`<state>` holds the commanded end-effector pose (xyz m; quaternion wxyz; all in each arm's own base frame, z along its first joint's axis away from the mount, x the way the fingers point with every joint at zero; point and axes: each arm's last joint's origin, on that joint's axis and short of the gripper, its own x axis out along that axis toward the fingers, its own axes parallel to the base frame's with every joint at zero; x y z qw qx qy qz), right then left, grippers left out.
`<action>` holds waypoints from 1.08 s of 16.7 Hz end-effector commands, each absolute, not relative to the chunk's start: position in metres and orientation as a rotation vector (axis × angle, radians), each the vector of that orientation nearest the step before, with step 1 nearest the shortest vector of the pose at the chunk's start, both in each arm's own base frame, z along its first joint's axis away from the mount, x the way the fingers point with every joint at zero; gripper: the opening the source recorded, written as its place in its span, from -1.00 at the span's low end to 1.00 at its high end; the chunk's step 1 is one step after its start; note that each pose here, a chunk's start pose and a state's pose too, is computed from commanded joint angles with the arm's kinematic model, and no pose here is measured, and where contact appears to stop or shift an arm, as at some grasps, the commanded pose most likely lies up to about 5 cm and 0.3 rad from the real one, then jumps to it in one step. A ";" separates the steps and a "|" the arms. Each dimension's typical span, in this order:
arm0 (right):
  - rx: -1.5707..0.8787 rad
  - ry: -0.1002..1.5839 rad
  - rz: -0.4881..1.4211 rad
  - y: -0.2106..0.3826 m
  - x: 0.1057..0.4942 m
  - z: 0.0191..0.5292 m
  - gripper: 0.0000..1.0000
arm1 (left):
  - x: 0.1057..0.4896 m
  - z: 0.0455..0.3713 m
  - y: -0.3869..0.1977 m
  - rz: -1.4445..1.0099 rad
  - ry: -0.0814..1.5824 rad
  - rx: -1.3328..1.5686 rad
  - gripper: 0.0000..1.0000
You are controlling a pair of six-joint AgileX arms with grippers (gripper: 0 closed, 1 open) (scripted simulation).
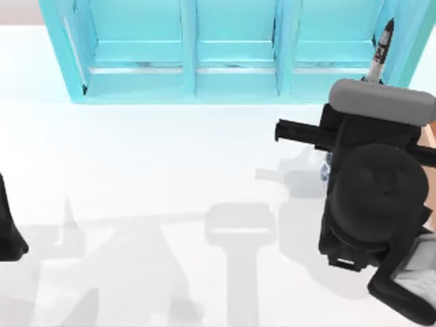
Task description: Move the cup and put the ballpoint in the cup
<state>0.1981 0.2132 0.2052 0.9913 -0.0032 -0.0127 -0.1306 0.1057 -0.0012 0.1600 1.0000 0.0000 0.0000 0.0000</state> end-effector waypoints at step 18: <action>-0.006 -0.025 -0.262 0.203 0.238 0.187 -0.40 | 0.106 0.160 -0.001 0.000 0.000 0.000 1.00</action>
